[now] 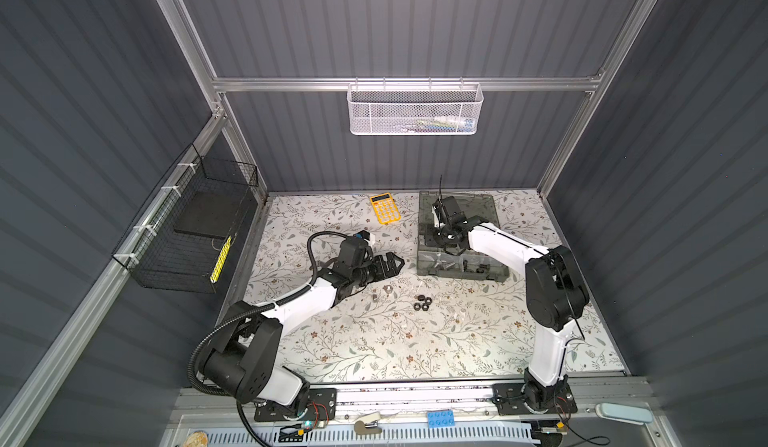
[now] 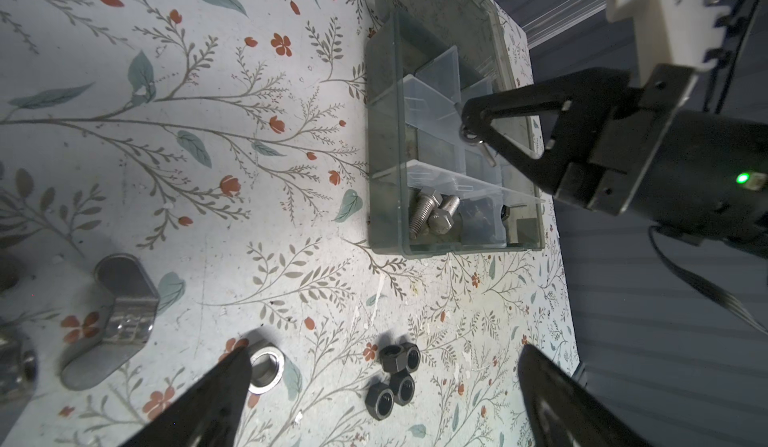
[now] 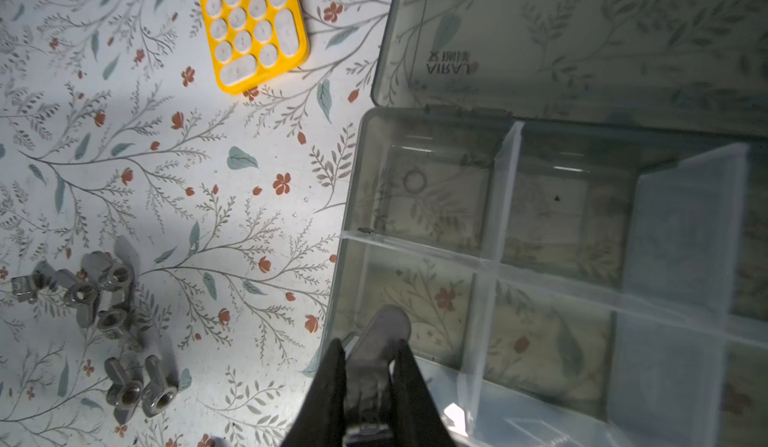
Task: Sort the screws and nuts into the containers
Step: 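Carry the wing nut over the box with the right gripper, then drop the wing nut into a middle compartment and open the right gripper, then lower the left gripper onto a silver wing nut in the pile and close, then carry the wing nut toward the box with the left gripper while the right draws back, then lower the wing nut into a box compartment and open the left gripper, then move the open left gripper back over the wing nut pile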
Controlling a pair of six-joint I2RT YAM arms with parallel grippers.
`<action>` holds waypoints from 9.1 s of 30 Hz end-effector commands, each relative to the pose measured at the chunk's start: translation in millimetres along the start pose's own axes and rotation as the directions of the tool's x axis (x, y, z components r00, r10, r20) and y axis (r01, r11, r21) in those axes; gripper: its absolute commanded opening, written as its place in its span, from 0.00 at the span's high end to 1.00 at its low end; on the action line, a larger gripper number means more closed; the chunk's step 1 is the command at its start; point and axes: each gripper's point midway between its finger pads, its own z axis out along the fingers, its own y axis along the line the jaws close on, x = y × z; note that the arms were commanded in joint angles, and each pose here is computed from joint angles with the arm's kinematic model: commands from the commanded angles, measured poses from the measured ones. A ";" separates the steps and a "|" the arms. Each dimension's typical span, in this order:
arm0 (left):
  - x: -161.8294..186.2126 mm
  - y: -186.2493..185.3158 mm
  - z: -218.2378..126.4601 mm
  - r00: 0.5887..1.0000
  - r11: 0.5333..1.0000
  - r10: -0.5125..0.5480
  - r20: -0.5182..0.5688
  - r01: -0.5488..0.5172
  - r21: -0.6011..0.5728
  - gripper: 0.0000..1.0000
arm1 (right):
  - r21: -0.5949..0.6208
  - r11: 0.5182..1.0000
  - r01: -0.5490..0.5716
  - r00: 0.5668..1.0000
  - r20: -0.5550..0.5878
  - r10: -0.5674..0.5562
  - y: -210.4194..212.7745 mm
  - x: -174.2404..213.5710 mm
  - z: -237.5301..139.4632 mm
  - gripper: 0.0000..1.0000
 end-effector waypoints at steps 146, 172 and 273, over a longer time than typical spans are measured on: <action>21.2 120.3 41.1 0.918 0.804 0.134 -0.374 -0.321 -0.501 0.73 | -0.197 0.960 0.201 0.975 0.139 -0.176 48.3 92.0 -66.2 0.01; -22.1 40.5 46.7 0.936 0.874 0.228 -0.269 -0.318 -0.368 0.83 | -0.152 0.979 0.137 0.964 0.246 -0.097 23.6 74.3 -89.9 0.01; -19.3 125.6 -19.0 0.993 0.747 0.095 -0.068 -0.116 -0.654 0.14 | -0.132 0.950 0.281 0.948 0.193 -0.254 53.7 93.2 -69.5 0.01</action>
